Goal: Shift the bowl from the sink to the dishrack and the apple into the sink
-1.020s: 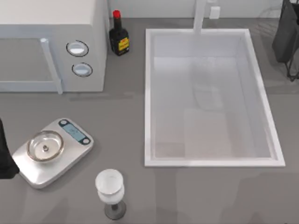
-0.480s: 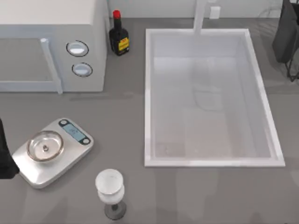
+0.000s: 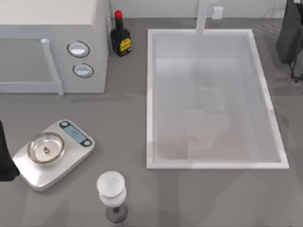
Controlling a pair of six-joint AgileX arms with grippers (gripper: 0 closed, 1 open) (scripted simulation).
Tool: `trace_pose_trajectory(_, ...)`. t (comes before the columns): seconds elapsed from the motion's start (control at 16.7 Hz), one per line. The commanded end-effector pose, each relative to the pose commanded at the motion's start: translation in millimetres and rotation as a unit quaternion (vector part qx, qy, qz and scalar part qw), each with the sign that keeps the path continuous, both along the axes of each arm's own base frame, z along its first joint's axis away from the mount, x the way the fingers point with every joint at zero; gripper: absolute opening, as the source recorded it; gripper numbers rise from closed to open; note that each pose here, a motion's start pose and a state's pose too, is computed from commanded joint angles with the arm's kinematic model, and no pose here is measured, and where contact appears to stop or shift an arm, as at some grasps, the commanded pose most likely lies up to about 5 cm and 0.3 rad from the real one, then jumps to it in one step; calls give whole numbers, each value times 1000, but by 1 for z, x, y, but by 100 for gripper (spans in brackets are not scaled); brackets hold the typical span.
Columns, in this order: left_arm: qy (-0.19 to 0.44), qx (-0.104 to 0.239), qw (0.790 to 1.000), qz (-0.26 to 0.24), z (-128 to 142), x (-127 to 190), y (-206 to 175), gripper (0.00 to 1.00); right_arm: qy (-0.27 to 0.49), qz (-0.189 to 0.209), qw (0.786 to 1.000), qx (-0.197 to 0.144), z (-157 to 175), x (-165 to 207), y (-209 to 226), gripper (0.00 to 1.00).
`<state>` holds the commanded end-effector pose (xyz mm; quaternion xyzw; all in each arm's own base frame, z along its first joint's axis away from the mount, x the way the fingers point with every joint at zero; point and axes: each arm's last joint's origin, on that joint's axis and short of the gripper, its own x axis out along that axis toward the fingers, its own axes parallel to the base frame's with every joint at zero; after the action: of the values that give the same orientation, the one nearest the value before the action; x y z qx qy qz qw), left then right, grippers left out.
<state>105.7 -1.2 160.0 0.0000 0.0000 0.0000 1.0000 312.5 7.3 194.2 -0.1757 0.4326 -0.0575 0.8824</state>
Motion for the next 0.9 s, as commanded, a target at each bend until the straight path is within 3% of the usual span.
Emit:
trace_pose_trajectory(0.24, 0, 0, 1000, 0, 0, 0, 0, 100, -173, 28, 984, 9, -2, 11, 66, 0)
trace_pose_trajectory(0.48, 0, 0, 1000, 0, 0, 0, 0, 100, -320, 45, 944, 70, 4, -4, 125, 0)
trace_pose_trajectory(0.72, 0, 0, 1000, 0, 0, 0, 0, 100, -407, 52, 901, 141, 12, -30, 163, 0)
trace_pose_trajectory(0.9, 0, 0, 1000, 0, 0, 0, 0, 100, -432, 53, 884, 171, 15, -41, 175, 0)
